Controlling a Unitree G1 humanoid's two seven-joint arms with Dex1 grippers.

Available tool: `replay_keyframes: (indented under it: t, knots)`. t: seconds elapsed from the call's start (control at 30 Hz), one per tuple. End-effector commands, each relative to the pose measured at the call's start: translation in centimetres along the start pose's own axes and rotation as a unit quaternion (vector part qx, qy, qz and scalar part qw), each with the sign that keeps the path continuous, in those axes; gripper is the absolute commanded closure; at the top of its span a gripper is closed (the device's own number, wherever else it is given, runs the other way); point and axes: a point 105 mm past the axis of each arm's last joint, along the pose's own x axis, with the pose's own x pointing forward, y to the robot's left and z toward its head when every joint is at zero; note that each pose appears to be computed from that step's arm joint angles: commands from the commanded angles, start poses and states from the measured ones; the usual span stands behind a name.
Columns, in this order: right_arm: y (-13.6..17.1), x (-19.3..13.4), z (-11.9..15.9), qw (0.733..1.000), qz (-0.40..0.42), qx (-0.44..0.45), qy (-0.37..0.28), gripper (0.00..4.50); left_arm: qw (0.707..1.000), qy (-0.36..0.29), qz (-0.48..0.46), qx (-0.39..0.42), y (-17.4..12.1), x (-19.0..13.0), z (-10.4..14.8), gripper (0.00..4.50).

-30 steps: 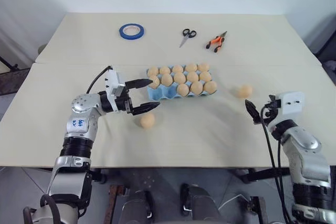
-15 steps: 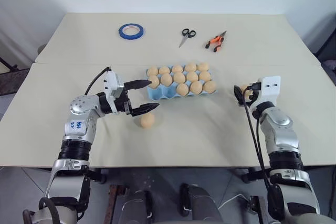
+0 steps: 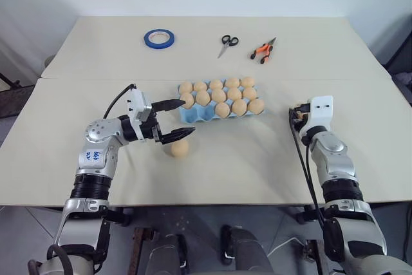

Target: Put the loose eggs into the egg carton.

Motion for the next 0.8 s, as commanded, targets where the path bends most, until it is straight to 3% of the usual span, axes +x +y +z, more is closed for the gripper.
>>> replay_keyframes:
  t: [0.03, 0.43, 0.6, 0.8]
  knots:
    - [1.3, 0.2, 4.8, 0.997, 0.024, 0.011, -0.07, 2.7, 1.0, -0.014, 0.003, 0.023, 0.2, -0.1, 1.3, 0.0]
    - [16.4, -2.5, 11.5, 0.957, 0.275, 0.025, -0.092, 2.71, 0.999, -0.009, 0.034, 0.025, 1.6, -1.0, 1.3, 0.0]
    - [21.4, -3.5, 12.3, 0.938, 0.333, 0.006, -0.096, 2.71, 0.998, 0.001, 0.056, 0.032, 2.2, -2.3, 1.4, 0.0]
    - [23.6, -3.7, 11.0, 0.929, 0.363, -0.011, -0.076, 2.71, 0.996, 0.013, 0.08, 0.04, 2.8, -3.9, 1.6, 0.0]
